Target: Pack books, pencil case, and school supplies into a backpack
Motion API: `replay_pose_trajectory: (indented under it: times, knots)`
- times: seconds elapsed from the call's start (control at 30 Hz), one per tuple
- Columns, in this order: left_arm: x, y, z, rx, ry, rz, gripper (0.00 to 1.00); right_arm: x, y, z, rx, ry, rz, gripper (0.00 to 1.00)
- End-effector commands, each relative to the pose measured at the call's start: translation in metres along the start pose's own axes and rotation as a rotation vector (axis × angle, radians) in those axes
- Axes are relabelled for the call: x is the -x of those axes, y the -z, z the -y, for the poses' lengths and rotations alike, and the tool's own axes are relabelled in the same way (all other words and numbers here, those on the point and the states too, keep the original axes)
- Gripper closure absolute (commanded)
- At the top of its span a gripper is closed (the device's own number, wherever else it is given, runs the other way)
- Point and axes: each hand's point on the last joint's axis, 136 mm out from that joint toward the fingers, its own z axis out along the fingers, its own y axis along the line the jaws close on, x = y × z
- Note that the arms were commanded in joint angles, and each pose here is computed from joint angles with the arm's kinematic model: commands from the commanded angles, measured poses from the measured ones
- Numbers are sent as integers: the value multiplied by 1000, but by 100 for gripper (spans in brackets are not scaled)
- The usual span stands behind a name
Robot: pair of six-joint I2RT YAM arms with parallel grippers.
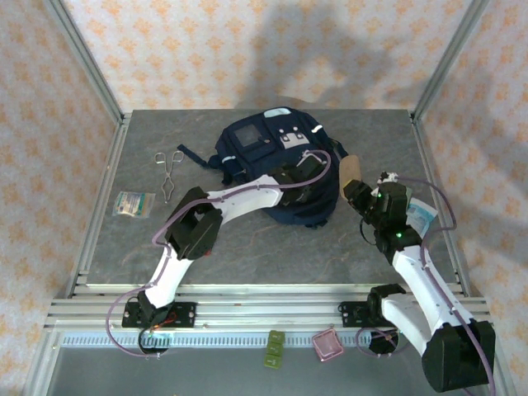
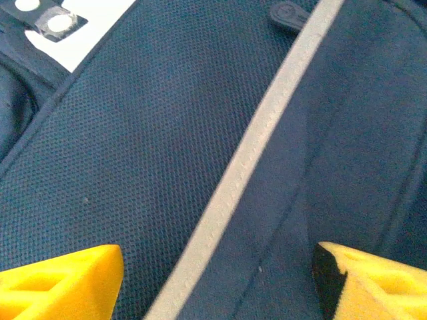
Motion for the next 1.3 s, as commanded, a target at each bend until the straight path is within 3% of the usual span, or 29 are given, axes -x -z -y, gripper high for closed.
replay_pose_trajectory:
  times: [0.0,0.3,0.43,0.6,0.67,0.77,0.83,1.27]
  knots:
    - [23,35,12,-110,-14,76,20,11,1,-10,46,1,43,70]
    - [-3,15,24,-76,-108,-2,19,9,2,-9,49,-5,40,70]
    - [-6,1,7,72,-140,-7,28,8,4,-9,55,-7,41,70]
    - [-10,-13,4,126,-185,12,33,7,5,-9,58,-6,39,70]
    - [-10,-16,2,147,-194,13,45,7,5,-9,55,-6,41,70]
    - [-4,-15,1,140,-194,24,85,6,5,-7,52,-6,41,70]
    - [5,-9,-3,130,-177,37,100,5,4,-5,48,-10,36,70]
    - [109,85,-88,94,101,267,100,-4,-6,-7,94,-53,-15,71]
